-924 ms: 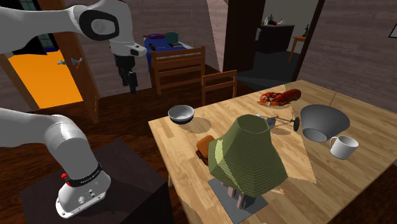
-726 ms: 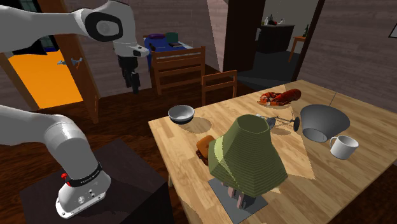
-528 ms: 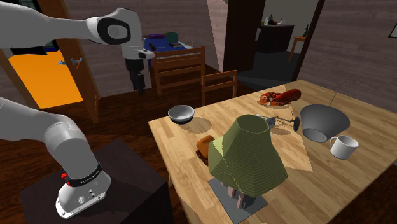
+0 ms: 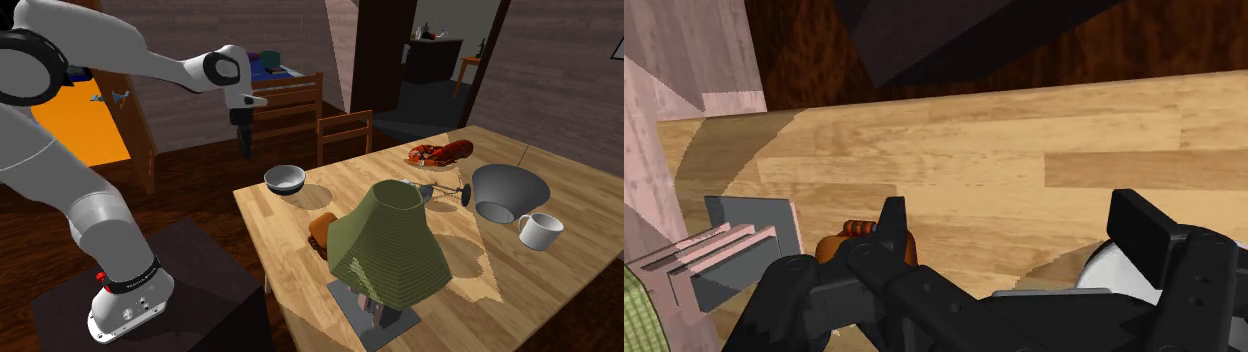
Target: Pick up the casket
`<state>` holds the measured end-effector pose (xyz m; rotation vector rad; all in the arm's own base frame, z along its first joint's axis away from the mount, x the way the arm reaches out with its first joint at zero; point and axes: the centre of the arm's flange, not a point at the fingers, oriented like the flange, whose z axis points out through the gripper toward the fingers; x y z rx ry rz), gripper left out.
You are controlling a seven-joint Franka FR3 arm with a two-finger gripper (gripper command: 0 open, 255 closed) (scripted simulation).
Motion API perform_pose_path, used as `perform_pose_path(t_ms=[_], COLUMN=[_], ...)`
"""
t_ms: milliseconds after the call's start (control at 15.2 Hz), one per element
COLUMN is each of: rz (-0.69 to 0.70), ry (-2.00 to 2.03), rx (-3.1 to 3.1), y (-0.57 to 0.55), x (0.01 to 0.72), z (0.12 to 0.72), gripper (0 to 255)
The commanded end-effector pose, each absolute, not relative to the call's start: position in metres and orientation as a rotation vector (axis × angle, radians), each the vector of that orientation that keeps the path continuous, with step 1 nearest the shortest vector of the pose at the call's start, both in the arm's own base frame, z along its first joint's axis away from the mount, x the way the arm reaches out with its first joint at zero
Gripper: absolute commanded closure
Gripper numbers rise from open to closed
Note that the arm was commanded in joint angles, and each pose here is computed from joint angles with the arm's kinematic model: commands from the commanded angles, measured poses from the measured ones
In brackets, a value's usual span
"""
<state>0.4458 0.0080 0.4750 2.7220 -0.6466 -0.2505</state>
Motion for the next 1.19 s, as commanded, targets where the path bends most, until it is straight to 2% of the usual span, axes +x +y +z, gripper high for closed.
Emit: perform_pose_path(t_ms=[0,1122], rz=[-0.266,-0.382], ry=[-0.702,-1.042], rx=[2.632,1.860], y=[0.006,-0.118], x=[0.469,0.622], z=[0.452,0.282], gripper=[0,0])
